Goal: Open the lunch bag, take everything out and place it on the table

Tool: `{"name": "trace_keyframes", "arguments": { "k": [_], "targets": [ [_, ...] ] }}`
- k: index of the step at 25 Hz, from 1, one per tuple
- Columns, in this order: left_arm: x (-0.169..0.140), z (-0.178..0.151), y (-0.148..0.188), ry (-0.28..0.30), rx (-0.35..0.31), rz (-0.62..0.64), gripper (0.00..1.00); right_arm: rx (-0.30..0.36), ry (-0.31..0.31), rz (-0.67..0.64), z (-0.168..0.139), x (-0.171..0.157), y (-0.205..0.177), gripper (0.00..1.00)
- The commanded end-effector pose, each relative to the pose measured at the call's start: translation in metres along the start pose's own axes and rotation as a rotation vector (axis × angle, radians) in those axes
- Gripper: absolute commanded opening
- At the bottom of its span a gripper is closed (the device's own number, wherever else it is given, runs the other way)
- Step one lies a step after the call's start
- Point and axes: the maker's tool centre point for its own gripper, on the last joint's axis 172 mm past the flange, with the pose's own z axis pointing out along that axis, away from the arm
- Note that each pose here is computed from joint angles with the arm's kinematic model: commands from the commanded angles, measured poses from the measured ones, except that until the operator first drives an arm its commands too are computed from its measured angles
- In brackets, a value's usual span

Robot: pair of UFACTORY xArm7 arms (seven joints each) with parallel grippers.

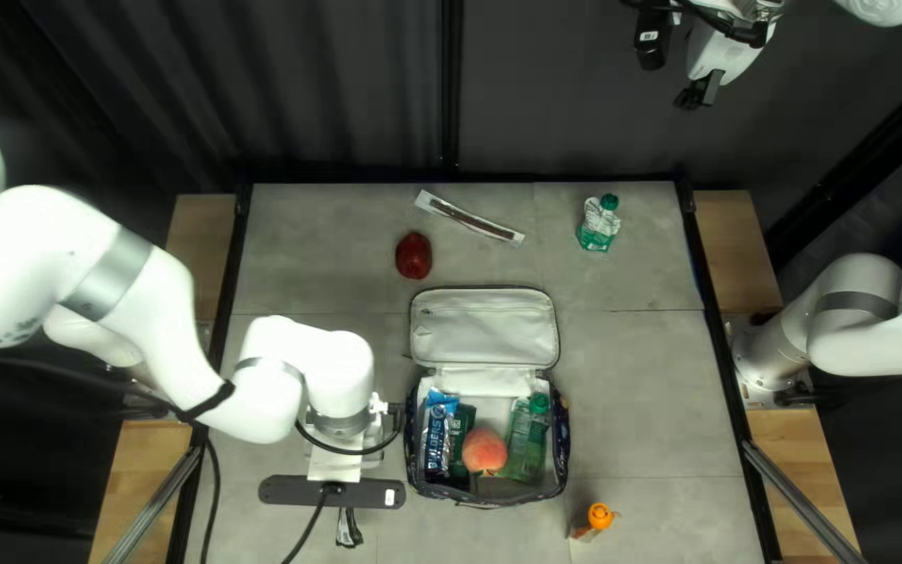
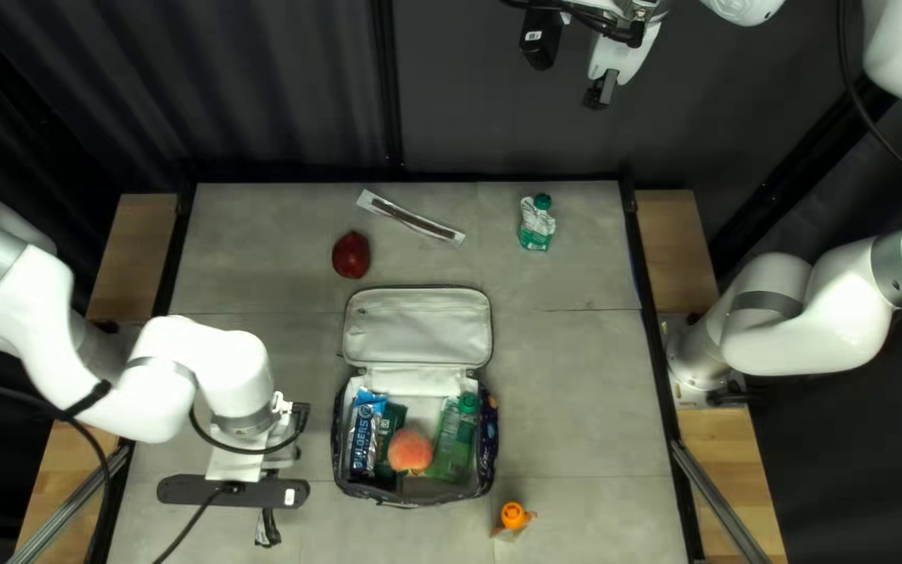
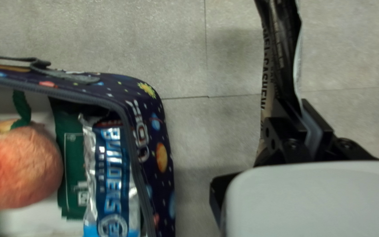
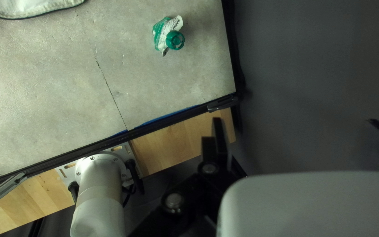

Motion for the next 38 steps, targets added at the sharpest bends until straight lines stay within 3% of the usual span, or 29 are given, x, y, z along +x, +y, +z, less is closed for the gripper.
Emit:
{"name": "trace_keyframes", "arguments": {
  "k": [1, 17, 18, 19, 21, 25, 27, 30, 38],
  "targets": [
    [-0.004, 0.018, -0.006, 0.003, 0.01, 0.053, 0.0, 0.0, 0.0, 0.0, 0.0, 0.0, 0.0, 1.0],
    [-0.057, 0.016, 0.001, 0.037, 0.069, 0.061, 0.01, 0.0, 0.0, 0.0, 0.0, 0.0, 0.0, 1.0],
    [-0.058, 0.017, 0.0, 0.039, 0.071, 0.058, 0.75, 0.0, 0.0, 0.0, 0.0, 0.0, 0.0, 1.0],
    [-0.056, 0.016, 0.001, 0.042, 0.075, 0.053, 0.99, 0.0, 0.0, 0.0, 0.0, 0.0, 0.0, 1.0],
    [-0.052, 0.003, 0.003, 0.038, 0.075, 0.045, 1.0, 0.0, 0.0, 0.0, 0.0, 0.0, 0.0, 1.0],
    [-0.04, -0.063, 0.0, -0.011, 0.032, 0.037, 1.0, 0.0, 0.0, 0.0, 0.0, 0.0, 0.0, 1.0],
    [-0.036, -0.104, -0.02, -0.047, -0.017, 0.036, 1.0, 0.0, 0.0, 0.0, 0.0, 0.0, 0.0, 1.0],
    [-0.037, -0.131, -0.052, -0.086, -0.066, 0.052, 1.0, 0.0, 0.0, 0.0, 0.0, 0.0, 0.0, 1.0],
    [-0.057, -0.135, -0.121, -0.198, -0.128, 0.155, 1.0, 0.0, 0.0, 0.0, 0.0, 0.0, 0.0, 1.0]
  ]
}}
